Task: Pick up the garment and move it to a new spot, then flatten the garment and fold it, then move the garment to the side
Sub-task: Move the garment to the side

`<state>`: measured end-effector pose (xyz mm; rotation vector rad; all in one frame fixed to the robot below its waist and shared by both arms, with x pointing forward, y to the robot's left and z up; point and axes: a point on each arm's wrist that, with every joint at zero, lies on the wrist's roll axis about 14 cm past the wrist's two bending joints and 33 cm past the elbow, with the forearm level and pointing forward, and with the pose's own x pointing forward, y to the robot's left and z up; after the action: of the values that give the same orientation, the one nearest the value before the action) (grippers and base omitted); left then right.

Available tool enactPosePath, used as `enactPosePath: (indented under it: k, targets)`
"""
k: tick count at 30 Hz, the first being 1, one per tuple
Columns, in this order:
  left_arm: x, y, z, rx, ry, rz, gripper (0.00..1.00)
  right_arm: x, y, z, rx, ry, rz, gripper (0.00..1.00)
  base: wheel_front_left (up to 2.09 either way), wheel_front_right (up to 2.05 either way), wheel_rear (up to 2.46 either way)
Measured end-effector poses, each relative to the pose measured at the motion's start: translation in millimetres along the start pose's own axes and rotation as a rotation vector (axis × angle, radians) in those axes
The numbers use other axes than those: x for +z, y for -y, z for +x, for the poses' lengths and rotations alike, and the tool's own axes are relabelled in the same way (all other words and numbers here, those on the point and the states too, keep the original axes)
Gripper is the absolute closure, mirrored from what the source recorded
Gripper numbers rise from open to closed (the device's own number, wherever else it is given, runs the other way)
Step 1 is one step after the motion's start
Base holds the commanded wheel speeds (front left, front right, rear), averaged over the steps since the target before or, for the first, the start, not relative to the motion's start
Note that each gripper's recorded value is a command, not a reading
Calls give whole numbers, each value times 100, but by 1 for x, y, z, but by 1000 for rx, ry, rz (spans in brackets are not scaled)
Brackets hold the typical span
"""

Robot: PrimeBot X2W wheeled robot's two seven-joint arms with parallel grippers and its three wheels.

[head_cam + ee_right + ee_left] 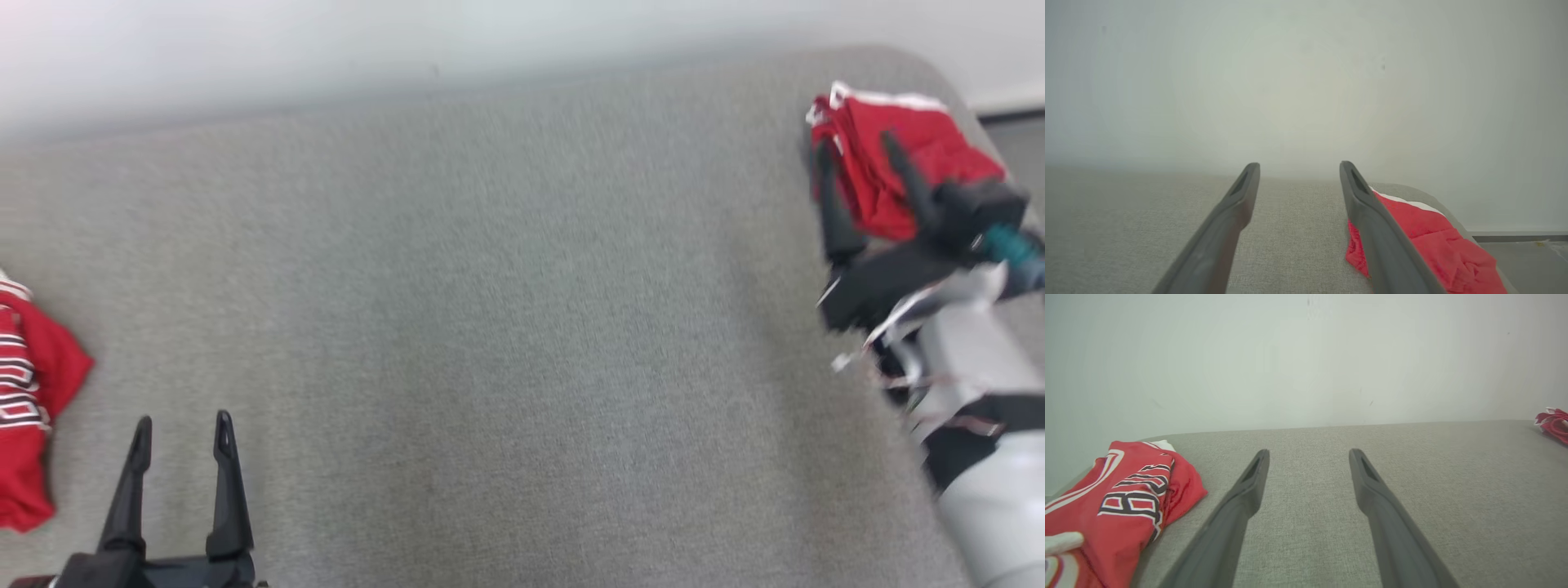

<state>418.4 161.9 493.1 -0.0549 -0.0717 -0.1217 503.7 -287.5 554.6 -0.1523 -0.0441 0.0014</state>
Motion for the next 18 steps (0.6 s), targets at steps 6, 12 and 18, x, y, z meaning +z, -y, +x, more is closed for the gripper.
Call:
enactPosePath:
  k: [6, 12, 18]
  targets:
    - [16, -5, -16, 25, 31, 7, 0, 6, -33, -27, 36, 56, 80, 0, 0, 0, 0]
    - [26, -10, -30, 46, 50, 10, 0, 2, -63, -55, 76, 77, 144, 0, 0, 0, 0]
    - [31, -14, -41, 60, 60, 15, 0, 1, -84, -81, 89, 94, 209, 0, 0, 0, 0]
